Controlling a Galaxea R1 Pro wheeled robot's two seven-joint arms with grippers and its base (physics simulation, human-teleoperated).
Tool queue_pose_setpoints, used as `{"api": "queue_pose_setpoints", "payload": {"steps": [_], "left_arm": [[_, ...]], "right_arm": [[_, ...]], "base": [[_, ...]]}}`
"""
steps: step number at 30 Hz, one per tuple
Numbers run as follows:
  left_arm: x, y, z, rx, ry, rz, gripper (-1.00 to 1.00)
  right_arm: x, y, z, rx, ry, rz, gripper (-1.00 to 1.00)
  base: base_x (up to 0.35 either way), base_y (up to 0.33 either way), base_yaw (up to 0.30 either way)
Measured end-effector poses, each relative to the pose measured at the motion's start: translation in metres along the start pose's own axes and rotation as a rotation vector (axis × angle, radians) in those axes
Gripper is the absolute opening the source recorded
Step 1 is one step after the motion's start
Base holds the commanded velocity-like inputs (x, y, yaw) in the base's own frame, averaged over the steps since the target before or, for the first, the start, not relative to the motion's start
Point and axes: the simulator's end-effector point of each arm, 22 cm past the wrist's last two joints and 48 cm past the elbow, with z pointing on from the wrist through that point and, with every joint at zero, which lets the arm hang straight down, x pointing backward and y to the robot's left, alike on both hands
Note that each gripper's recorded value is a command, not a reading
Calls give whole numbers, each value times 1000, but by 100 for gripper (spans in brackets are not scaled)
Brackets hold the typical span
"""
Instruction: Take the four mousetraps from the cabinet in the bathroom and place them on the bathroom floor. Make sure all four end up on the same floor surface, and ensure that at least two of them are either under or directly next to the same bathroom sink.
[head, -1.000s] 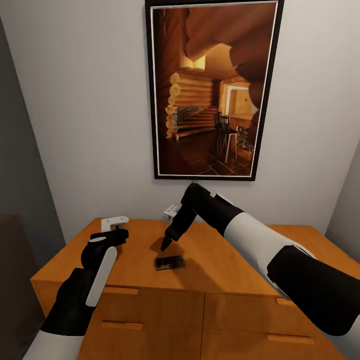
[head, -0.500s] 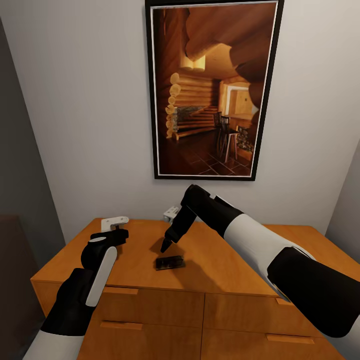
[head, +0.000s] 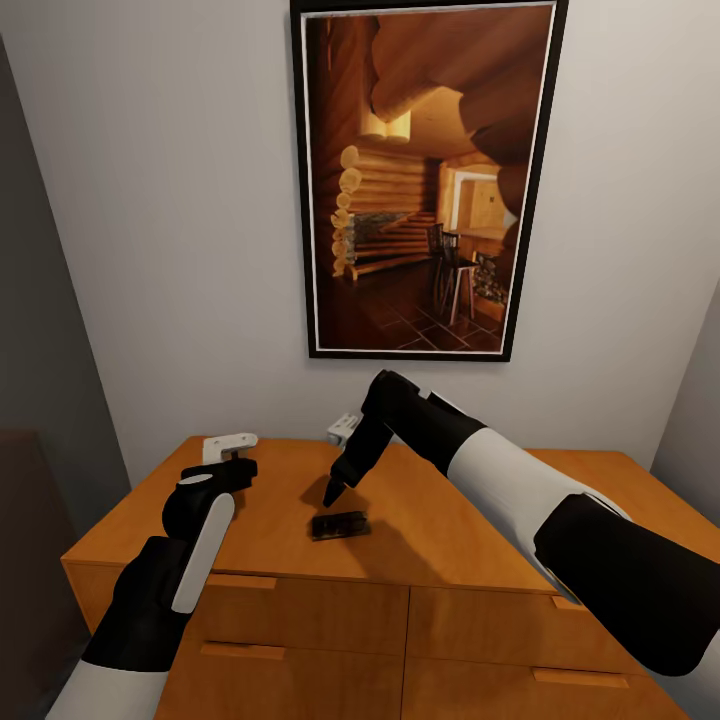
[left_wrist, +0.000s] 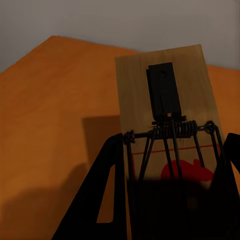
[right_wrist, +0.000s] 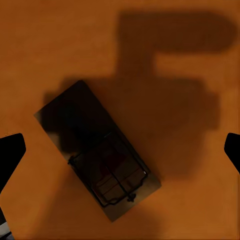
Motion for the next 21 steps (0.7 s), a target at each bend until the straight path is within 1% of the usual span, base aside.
{"api": "queue_pose_setpoints", "payload": {"steps": [5, 9, 21], "left_arm": [[1, 0, 0, 0, 2, 1, -100], [1, -1, 0, 0, 3, 1, -100], [0, -1, 1, 2, -1, -3, -100]], "right_arm": [[7, -1, 5, 16, 32, -14, 100], [10, -2, 7, 22, 44, -20, 100], [11, -1, 8, 21, 48, -21, 100]], "base": [[0, 0, 0], [0, 0, 0], [0, 0, 0]]}}
